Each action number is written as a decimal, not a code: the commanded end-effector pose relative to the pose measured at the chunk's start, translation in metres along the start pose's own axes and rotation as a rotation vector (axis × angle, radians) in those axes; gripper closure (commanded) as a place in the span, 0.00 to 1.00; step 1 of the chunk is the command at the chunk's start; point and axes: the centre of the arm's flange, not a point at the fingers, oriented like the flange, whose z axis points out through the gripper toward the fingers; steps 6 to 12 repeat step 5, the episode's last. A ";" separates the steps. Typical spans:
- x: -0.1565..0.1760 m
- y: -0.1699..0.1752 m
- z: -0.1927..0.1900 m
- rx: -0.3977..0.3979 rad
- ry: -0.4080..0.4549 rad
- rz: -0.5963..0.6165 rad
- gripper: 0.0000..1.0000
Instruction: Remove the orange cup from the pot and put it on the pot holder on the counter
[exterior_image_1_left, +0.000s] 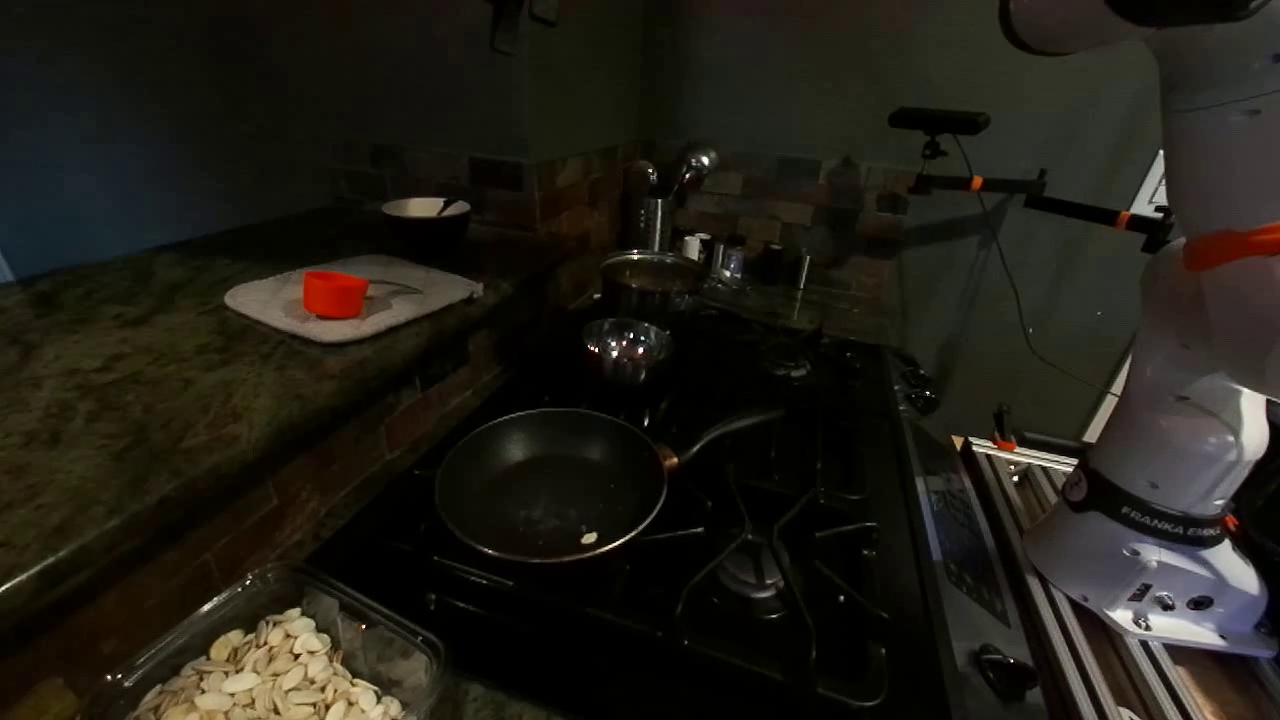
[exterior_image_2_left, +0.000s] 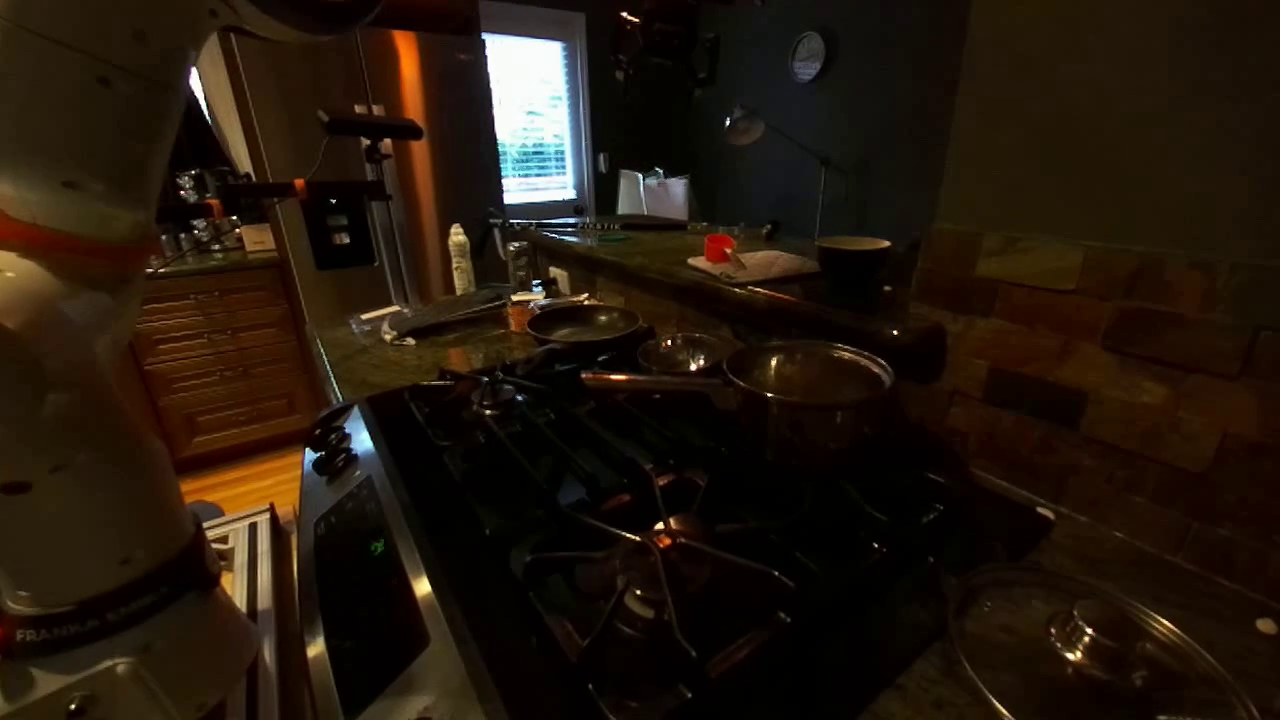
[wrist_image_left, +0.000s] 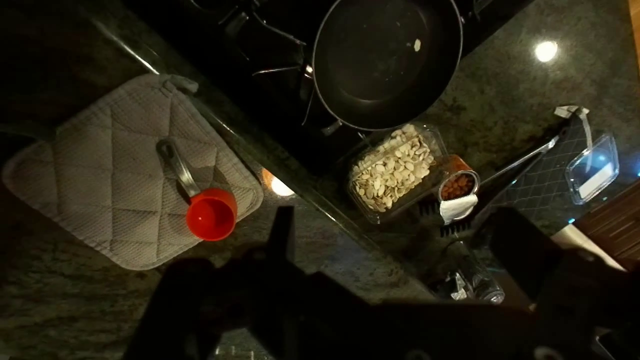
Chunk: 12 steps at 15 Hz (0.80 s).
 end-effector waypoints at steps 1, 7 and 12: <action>-0.002 -0.002 0.000 0.002 0.000 0.003 0.00; -0.005 -0.004 0.002 0.008 -0.006 0.008 0.00; -0.005 -0.004 0.002 0.008 -0.006 0.008 0.00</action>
